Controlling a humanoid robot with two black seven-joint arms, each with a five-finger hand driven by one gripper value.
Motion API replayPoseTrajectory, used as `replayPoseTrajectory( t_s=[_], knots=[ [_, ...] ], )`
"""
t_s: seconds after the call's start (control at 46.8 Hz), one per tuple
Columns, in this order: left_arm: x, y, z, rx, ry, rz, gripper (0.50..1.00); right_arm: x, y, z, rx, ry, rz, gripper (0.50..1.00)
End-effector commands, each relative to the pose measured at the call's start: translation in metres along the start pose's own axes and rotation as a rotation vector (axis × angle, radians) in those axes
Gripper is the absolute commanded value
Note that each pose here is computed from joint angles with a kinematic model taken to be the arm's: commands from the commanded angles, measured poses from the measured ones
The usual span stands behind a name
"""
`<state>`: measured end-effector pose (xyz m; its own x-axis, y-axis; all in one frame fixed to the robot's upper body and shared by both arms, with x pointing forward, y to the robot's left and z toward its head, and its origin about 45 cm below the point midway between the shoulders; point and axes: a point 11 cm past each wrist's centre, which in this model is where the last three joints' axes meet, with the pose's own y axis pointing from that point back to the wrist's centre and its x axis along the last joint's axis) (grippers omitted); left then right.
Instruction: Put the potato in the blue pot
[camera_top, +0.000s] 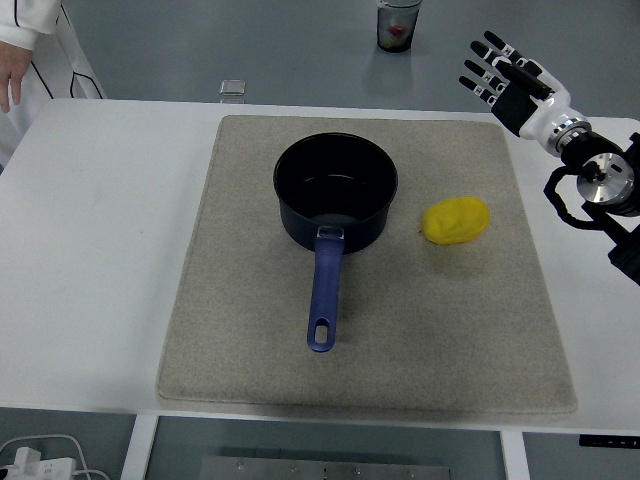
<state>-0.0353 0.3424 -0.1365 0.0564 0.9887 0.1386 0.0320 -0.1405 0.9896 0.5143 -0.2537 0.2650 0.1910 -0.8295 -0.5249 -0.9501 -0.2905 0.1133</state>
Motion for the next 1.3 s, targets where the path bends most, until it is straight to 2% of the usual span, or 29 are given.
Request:
replayPoseTrajectory(
  t_s=[0.0, 0.449, 0.684, 0.855, 0.962, 1.047, 1.282],
  knots=[
    [0.0004, 0.0000, 0.0000, 0.000, -0.001, 0.001, 0.996, -0.0008, -0.0003, -0.0004, 0.000, 0.001, -0.002, 0.932],
    [0.0056, -0.0001, -0.0021, 0.004, 0.001, 0.016, 0.996, 0.0002, 0.0003, 0.0003, -0.004, 0.006, -0.005, 0.932],
    [0.0051, -0.0001, -0.0011, 0.002, 0.001, 0.015, 0.996, -0.0053, 0.0003, 0.0031, -0.009, 0.003, -0.048, 0.932],
    [0.0046, 0.0000, -0.0011, 0.002, 0.001, 0.013, 0.996, -0.0031, 0.0017, 0.0052, -0.016, 0.006, -0.050, 0.932],
    [0.0052, 0.0000, -0.0002, 0.001, 0.000, 0.015, 0.996, 0.0005, 0.0041, 0.0002, -0.014, 0.031, -0.060, 0.932],
    [0.0046, 0.0000, -0.0002, 0.001, 0.000, 0.013, 0.996, -0.0027, 0.0034, -0.0023, -0.016, 0.061, -0.077, 0.932],
    [0.0046, 0.0000, -0.0011, 0.002, 0.001, 0.013, 0.996, -0.0062, 0.0024, -0.0024, -0.024, 0.099, -0.091, 0.932]
  ],
)
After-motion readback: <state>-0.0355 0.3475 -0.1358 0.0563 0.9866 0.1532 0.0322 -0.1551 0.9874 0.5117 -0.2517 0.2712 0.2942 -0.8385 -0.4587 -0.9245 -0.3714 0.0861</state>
